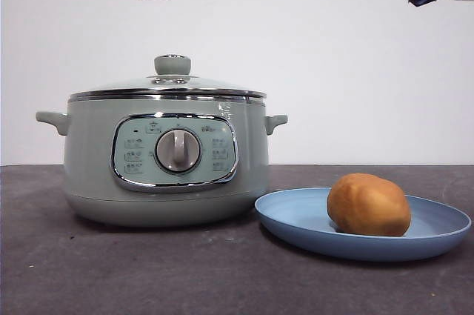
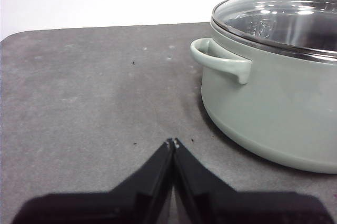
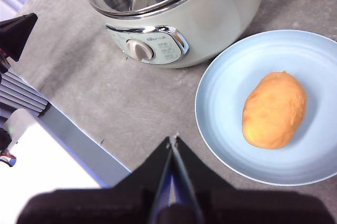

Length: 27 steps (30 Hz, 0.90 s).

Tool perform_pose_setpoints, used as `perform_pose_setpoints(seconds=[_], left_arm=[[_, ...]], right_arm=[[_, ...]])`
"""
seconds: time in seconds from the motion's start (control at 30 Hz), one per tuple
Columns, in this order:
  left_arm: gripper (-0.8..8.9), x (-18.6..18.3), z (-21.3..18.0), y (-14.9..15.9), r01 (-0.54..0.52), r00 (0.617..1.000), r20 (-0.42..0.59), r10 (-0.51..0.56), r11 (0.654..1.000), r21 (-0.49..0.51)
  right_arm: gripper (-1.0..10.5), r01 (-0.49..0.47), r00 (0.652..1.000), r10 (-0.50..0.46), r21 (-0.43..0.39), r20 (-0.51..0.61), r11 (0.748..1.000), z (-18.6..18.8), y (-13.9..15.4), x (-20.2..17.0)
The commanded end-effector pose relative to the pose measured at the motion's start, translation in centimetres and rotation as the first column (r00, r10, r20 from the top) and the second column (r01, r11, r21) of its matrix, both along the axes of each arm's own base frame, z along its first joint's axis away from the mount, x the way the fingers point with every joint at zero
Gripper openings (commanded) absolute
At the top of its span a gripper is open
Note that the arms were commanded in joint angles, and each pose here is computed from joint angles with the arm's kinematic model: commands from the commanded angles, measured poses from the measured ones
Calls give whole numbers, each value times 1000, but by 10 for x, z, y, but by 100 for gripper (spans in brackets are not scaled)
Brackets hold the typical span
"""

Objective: Take the potato out from the steamer,put the potato on the plate,close the lid

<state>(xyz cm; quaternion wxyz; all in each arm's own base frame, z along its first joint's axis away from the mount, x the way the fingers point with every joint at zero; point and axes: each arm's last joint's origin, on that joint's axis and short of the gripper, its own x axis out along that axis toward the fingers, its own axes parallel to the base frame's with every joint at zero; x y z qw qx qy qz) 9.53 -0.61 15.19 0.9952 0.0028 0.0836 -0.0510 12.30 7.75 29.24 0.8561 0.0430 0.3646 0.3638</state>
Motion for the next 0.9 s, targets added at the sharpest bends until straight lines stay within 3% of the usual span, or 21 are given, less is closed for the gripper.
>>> perform_pose_setpoints(seconds=[0.03,0.53,0.63,0.73,0.8,0.9], left_arm=[[-4,1,-5,0,-7,1000,-13,6,1000,-6],[-4,1,-5,0,-7,1000,-13,6,1000,-6],[-4,1,-5,0,-6,1000,-13,6,1000,-6],[-4,1,-5,0,-7,1000,-12,6,1000,-6],[-4,1,-5,0,-7,1000,-12,6,1000,-6],[-4,1,-5,0,-6,1000,-12,6,1000,-6]], right_arm=[[0,6,1000,-6,6,1,1000,1,0,0],[0,6,1000,-6,6,2,1000,1,0,0],[0,22,995,-16,-56,97,998,4,-6,-1],[0,150,970,-135,-63,202,987,10,-20,-4],[0,208,941,-198,-9,273,978,14,-30,-8],[0,317,875,-318,63,366,946,12,-46,-18]])
